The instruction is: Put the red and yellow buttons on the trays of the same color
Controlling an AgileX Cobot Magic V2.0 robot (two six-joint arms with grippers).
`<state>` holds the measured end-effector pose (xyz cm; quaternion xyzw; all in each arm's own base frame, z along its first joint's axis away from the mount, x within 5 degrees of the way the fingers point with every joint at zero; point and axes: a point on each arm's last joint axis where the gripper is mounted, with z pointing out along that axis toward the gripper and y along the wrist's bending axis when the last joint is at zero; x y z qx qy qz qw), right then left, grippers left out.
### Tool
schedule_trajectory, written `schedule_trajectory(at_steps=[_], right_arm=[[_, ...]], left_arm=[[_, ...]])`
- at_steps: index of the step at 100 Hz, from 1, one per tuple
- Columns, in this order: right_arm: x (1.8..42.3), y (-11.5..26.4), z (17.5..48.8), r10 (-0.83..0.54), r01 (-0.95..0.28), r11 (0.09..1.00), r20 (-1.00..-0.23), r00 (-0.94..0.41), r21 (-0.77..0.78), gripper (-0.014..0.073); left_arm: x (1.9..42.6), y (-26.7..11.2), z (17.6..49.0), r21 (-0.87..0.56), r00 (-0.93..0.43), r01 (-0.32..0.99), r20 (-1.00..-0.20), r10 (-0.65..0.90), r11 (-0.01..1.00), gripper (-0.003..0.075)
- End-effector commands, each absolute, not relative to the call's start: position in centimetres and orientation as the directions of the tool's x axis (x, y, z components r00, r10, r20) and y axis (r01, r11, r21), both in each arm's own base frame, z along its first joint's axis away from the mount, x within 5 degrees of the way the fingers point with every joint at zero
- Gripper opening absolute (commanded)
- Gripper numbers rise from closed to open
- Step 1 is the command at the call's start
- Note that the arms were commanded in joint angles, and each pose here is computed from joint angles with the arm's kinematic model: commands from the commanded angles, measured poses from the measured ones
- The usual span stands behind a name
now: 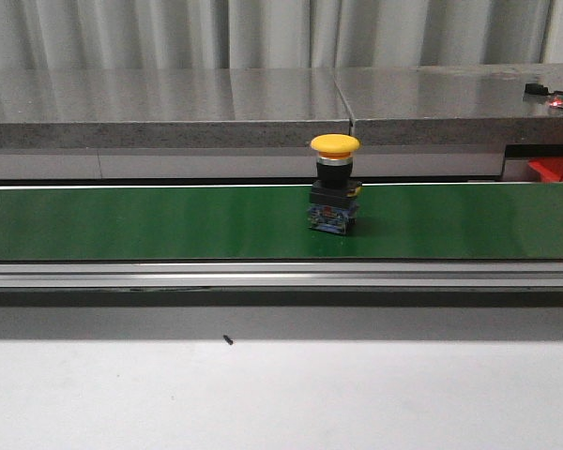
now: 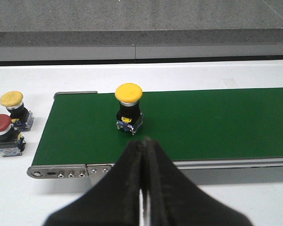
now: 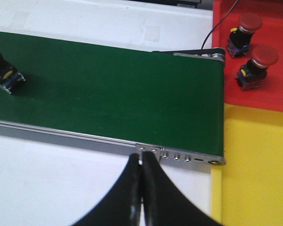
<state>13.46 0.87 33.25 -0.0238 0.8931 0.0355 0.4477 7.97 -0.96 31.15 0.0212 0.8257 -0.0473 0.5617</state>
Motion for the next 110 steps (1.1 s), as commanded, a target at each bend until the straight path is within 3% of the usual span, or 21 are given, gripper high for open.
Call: schedule_trajectory(at_steps=[1,17,25,53,110], right_arm=[[13.6,0.9,34.5,0.016,-0.069,0.996,-0.843,-0.537,0.062,0.0120],[13.6,0.9,34.5,0.020,-0.069,0.995,-0.844,-0.536,0.068,0.0524],[13.6,1.1,34.5,0.038,-0.072,0.993,-0.843,-0.537,0.091,0.0669],[15.7,1.4,34.0,0.045,-0.088,0.988,-0.792,-0.609,0.124,0.0632],[29.0,7.4,31.4,-0.197,-0.313,0.946,-0.610,-0.768,0.088,0.0632]], left_arm=[[8.2,-0.9,32.6,-0.067,-0.274,0.080,-0.961,-0.043,0.995,-0.0020],[8.2,-0.9,32.6,-0.067,-0.274,0.080,-0.961,-0.043,0.995,-0.0020],[8.2,-0.9,32.6,-0.067,-0.274,0.080,-0.961,-0.043,0.995,-0.0020],[8.2,-0.9,32.6,-0.067,-0.274,0.080,-0.961,-0.043,0.995,-0.0020],[8.2,-0.9,32.6,-0.067,-0.274,0.080,-0.961,-0.043,0.995,-0.0020]])
